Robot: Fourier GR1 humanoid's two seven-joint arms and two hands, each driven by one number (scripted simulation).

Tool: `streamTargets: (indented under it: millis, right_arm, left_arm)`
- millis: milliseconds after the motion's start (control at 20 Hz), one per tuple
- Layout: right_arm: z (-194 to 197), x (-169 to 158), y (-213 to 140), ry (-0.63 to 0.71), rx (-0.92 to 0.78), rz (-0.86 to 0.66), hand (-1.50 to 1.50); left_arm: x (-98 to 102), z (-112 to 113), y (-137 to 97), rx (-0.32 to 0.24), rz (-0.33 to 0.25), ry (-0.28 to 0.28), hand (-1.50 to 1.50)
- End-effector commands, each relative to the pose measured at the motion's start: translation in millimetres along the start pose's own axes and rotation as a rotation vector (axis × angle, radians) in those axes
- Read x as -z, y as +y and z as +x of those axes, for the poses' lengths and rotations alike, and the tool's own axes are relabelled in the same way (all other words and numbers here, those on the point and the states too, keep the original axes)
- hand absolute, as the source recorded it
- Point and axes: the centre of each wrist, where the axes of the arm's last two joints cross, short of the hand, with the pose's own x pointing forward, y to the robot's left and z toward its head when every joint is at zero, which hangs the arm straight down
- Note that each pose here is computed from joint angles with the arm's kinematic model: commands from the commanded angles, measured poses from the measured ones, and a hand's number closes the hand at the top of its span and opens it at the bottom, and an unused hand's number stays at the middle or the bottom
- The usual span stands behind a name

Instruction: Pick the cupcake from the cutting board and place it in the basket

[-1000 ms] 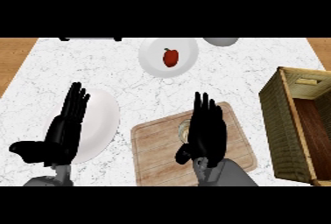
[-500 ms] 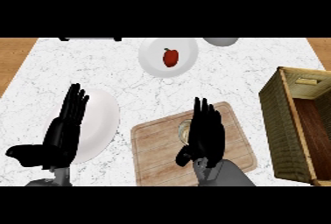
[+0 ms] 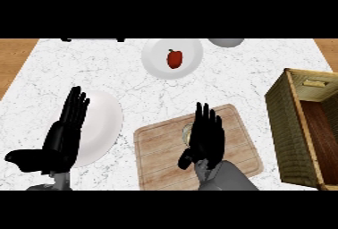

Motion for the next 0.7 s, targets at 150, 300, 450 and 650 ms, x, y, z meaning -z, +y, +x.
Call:
streamTargets:
  millis: [150,300,450,650]
  right_arm:
    - [0,6,13,0.186,0.032,0.009,-1.50]
    - [-5,8,11,0.179,0.048,0.001,-1.50]
    - [3,18,-3,0.154,0.073,-0.007,-1.50]
    - [9,30,1,0.140,-0.011,0.083,1.50]
  left_arm:
    - [10,10,-8,0.002,-0.008,-0.010,0.00]
    - [9,-4,3,-0.001,0.017,-0.012,0.00]
    - [0,-18,-5,-0.009,-0.001,0.004,0.00]
    - [4,-15,9,-0.021,0.005,0.004,0.00]
